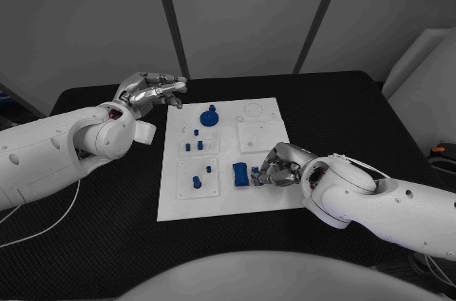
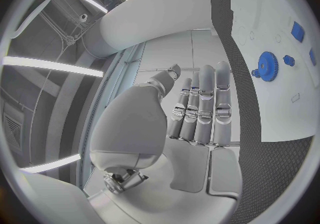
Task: Assemble the parts on the task board
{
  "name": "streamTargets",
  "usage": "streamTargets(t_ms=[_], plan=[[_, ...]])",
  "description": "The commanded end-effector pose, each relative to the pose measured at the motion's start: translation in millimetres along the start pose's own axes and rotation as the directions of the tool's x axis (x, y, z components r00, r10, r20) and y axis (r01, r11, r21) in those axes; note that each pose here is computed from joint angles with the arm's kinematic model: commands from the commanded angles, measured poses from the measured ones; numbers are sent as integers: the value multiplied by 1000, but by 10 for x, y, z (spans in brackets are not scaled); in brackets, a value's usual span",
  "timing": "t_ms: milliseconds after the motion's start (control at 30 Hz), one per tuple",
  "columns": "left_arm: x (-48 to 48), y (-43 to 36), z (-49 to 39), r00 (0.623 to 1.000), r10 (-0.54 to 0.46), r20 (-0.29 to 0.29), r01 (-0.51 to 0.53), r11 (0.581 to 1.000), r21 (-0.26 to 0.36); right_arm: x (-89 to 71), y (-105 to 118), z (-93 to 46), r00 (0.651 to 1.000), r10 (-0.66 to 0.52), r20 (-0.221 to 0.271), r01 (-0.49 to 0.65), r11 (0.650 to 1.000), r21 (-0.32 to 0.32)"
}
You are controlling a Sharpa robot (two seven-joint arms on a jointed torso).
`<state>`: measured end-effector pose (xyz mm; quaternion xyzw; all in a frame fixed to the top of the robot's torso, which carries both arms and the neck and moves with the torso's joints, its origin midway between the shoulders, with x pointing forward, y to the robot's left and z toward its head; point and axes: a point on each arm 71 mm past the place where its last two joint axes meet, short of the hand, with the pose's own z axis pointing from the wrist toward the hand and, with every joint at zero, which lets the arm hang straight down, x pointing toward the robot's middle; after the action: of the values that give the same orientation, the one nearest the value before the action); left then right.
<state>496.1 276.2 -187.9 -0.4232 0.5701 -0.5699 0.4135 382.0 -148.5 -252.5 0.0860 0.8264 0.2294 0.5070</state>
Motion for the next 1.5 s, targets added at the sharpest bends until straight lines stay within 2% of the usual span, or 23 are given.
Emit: streamTargets(t_ms=[33,700,1000,1167,1500], plan=[[16,-13,4,1000,-6,-12,6,1000,5,3,2,3,1000,-10,-10,10,1000,2],[12,-10,7,1000,-5,-11,5,1000,4,-11,-2,11,1000,-16,10,16,1000,-2],[8,-8,8,1000,-5,-12,5,1000,3,-53,-14,-50,999,-15,30,16,999,-42],[2,-7,6,1000,-5,-10,5,1000,3,-60,-50,-105,999,-41,-2,41,997,-69],[9,-3,12,1000,-6,-12,6,1000,2,-51,-111,-127,997,-68,-47,65,995,-74]])
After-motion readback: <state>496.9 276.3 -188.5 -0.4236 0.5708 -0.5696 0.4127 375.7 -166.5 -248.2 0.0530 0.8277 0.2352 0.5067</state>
